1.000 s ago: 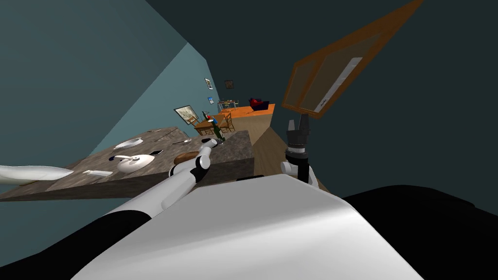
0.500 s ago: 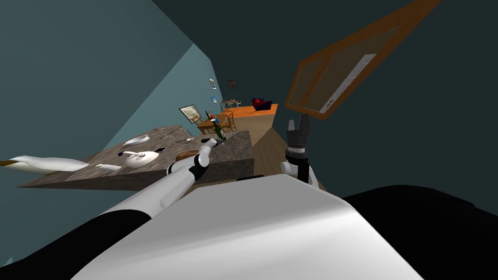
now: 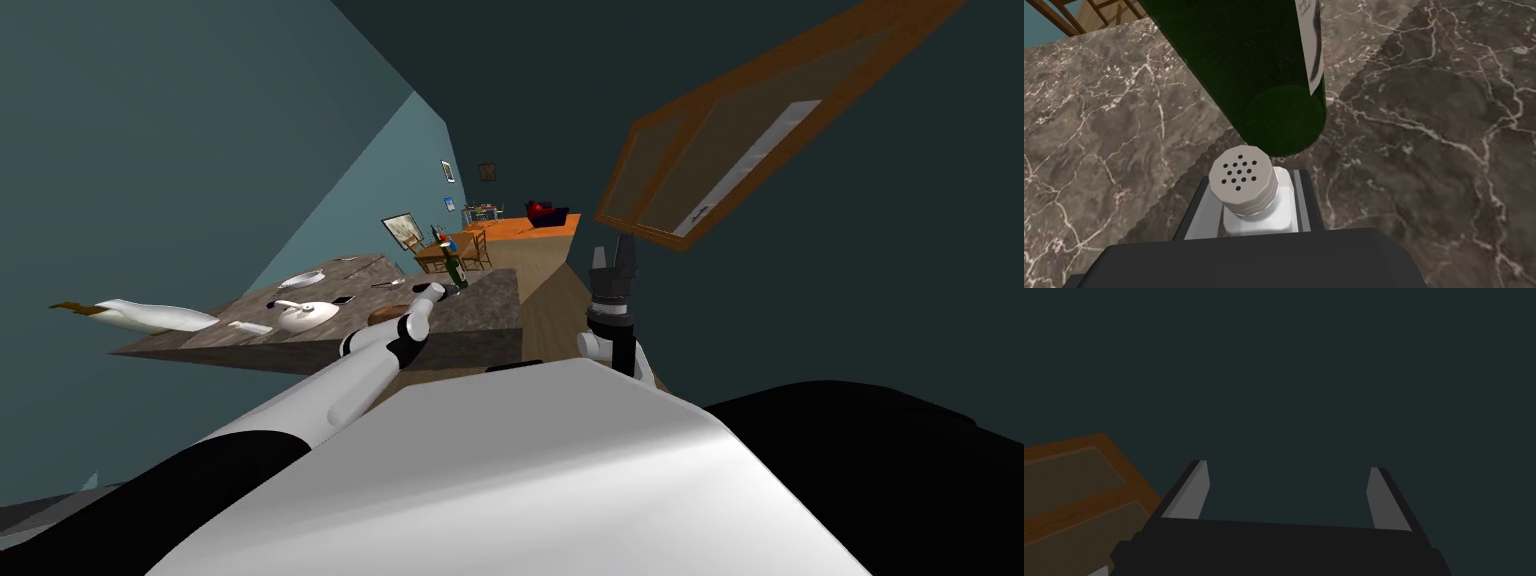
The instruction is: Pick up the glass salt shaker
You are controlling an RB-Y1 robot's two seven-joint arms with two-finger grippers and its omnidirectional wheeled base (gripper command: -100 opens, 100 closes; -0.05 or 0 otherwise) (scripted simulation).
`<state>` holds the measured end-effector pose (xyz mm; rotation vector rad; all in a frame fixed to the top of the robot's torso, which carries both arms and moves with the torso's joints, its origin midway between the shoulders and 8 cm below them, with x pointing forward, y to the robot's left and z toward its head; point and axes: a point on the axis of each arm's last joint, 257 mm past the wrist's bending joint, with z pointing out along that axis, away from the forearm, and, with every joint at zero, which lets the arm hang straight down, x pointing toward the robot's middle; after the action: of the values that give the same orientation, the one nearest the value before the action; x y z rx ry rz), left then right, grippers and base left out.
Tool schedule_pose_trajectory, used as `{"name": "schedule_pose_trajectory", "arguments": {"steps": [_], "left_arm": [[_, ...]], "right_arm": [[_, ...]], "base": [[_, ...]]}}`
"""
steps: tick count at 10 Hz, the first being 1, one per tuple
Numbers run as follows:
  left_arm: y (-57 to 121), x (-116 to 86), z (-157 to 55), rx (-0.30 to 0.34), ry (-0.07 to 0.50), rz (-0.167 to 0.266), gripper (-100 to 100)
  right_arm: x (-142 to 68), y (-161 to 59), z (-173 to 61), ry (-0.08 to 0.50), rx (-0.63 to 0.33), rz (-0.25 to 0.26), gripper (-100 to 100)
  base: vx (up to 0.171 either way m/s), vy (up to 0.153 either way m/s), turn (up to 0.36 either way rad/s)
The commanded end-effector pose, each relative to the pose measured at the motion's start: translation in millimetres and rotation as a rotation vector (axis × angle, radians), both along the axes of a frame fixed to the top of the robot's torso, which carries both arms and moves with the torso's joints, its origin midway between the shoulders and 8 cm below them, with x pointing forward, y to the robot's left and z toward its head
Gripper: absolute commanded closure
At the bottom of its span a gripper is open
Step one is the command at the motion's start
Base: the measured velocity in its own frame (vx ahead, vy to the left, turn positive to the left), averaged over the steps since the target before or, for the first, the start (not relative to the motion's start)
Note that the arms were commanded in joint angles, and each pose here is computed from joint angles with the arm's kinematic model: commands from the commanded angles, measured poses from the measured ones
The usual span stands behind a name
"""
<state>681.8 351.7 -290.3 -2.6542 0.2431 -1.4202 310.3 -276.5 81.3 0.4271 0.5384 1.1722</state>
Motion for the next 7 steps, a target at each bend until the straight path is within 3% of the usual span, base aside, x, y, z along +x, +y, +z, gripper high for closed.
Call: {"name": "schedule_pose_trajectory", "arguments": {"steps": [1,2,3,6,7], "left_arm": [[-1.4,2.6,3.1,-0.005,-0.009,-0.002,100],[-3.3,-2.4,-6.3,0.007,0.012,-0.015,100],[-3.7,2.2,2.0,-0.001,-0.002,-0.013,100],[-5.2,-0.8,-3.3,0.002,0.008,-0.023,100],[-5.3,-0.9,-3.6,0.006,0.008,-0.026,0]], "right_arm": [[0.0,0.0,0.0,0.0,0.0,0.0,0],[0.0,0.0,0.0,0.0,0.0,0.0,0],[0.0,0.0,0.0,0.0,0.0,0.0,0],[0.0,0.0,0.0,0.0,0.0,0.0,0],[0.0,0.0,0.0,0.0,0.0,0.0,0]], "base": [[0.006,-0.029,-0.012],[0.006,0.002,-0.041],[0.007,-0.038,0.182],[0.007,-0.033,0.048],[0.0,0.0,0.0]]}}
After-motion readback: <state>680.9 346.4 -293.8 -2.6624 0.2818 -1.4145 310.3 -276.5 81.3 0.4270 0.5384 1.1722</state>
